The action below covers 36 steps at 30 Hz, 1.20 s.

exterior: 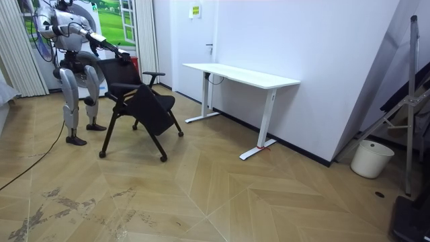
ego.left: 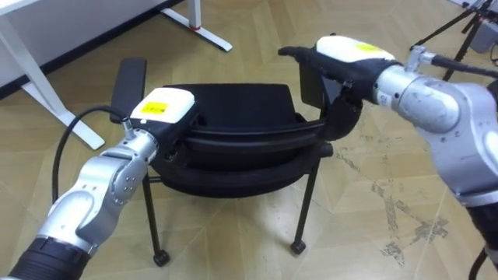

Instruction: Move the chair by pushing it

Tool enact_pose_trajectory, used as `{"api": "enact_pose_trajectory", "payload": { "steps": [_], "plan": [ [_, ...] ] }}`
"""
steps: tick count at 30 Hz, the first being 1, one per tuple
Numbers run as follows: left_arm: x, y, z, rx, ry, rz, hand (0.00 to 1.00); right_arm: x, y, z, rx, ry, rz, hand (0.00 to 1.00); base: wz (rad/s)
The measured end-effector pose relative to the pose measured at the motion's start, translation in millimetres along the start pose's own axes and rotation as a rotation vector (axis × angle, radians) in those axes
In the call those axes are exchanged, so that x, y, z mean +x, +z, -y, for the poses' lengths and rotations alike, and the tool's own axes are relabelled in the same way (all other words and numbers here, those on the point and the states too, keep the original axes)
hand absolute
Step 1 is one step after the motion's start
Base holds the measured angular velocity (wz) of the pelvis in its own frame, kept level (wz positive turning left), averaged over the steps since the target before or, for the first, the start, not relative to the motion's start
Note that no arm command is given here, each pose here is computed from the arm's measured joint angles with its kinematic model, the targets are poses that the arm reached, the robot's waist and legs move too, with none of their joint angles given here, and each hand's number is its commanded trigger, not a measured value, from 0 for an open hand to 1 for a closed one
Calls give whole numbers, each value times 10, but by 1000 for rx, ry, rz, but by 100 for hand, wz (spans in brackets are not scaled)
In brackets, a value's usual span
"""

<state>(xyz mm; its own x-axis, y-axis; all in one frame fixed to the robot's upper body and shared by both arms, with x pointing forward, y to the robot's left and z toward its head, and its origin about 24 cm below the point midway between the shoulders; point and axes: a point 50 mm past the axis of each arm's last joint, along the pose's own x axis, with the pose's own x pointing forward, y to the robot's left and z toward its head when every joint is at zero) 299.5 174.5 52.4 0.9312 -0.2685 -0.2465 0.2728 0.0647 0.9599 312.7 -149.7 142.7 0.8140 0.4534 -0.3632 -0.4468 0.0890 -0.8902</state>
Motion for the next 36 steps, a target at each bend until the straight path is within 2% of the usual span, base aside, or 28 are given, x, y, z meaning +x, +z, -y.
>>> {"api": "enact_pose_trajectory", "payload": {
  "steps": [8, 15, 21, 36],
  "plan": [
    [2, 5, 3, -3, -6, 1, 100, 9, -2, -120, 10, 80, 1, 0, 2],
    [8, 72, 54, -18, -6, 23, 100, -3, -123, -550, 78, 170, -52, 0, 8],
    [40, 119, 161, -62, -30, 25, 100, 64, -249, -677, 116, 122, -92, 0, 9],
    [57, 183, 204, -76, -47, 31, 100, 206, -411, -961, 170, -61, -195, 0, 2]
  ]
}}
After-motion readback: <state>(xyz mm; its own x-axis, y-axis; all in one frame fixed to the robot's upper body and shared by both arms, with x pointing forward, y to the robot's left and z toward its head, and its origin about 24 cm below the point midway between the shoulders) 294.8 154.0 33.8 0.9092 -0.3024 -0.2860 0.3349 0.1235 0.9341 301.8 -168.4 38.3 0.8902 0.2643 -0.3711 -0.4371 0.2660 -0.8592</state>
